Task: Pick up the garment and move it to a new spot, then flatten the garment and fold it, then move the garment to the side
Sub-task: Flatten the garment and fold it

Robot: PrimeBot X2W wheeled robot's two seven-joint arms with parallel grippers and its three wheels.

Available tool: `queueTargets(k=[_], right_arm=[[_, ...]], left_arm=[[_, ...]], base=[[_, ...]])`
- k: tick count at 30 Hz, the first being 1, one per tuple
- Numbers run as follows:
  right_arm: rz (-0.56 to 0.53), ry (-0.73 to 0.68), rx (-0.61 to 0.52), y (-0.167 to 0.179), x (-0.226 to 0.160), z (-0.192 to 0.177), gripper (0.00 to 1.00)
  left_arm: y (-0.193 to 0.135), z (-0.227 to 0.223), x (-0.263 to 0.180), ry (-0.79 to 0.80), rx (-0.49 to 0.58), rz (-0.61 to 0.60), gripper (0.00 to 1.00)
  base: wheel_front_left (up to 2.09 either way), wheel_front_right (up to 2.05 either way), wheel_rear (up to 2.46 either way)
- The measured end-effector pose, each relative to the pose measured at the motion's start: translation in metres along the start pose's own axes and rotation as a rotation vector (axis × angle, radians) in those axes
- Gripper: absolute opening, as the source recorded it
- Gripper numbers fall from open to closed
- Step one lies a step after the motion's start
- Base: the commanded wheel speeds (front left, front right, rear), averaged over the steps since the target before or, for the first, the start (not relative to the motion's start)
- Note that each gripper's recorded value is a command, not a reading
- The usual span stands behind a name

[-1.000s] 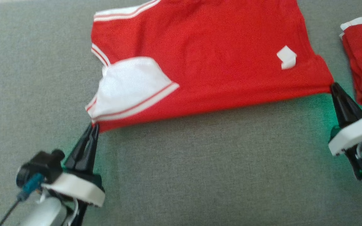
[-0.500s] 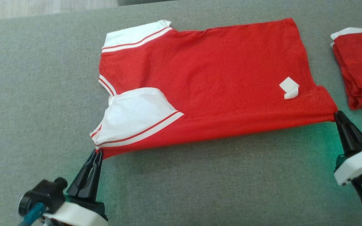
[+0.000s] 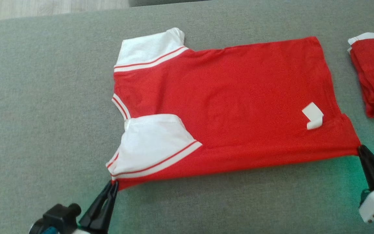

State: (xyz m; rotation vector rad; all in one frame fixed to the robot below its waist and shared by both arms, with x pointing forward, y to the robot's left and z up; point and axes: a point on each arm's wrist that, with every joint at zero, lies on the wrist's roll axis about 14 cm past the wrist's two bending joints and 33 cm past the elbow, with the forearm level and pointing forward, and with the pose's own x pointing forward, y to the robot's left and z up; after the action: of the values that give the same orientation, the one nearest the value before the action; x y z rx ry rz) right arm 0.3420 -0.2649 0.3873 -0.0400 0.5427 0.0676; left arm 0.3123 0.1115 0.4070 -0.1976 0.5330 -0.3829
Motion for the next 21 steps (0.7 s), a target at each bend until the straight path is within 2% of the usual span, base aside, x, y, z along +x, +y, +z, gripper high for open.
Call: queueTargets(k=[14, 15, 16, 17, 18, 21], right_arm=[[-0.03, 0.077, 0.029, 0.0, -0.024, -0.02, 0.0], [-0.031, 0.078, 0.028, 0.0, -0.024, -0.02, 0.2], [-0.034, 0.078, 0.028, 0.0, -0.024, -0.021, 0.55], [-0.035, 0.078, 0.027, 0.0, -0.024, -0.021, 1.0], [-0.038, 0.081, 0.028, 0.0, -0.024, -0.021, 1.0], [-0.046, 0.066, 0.028, -0.001, -0.024, -0.018, 1.0]], left_arm=[[-0.008, -0.029, -0.013, 0.128, -0.047, -0.026, 0.0], [-0.008, -0.03, -0.013, 0.134, -0.049, -0.029, 0.0], [-0.009, -0.033, -0.013, 0.142, -0.049, -0.034, 0.0], [-0.008, -0.036, -0.013, 0.153, -0.047, -0.037, 0.41], [-0.009, -0.039, -0.014, 0.165, -0.046, -0.042, 1.0], [-0.007, -0.04, -0.011, 0.169, -0.035, -0.043, 1.0]], base=[[0.0, 0.0, 0.0], [0.0, 0.0, 0.0], [0.0, 0.0, 0.0], [0.0, 0.0, 0.0], [0.0, 0.0, 0.0], [0.0, 0.0, 0.0]])
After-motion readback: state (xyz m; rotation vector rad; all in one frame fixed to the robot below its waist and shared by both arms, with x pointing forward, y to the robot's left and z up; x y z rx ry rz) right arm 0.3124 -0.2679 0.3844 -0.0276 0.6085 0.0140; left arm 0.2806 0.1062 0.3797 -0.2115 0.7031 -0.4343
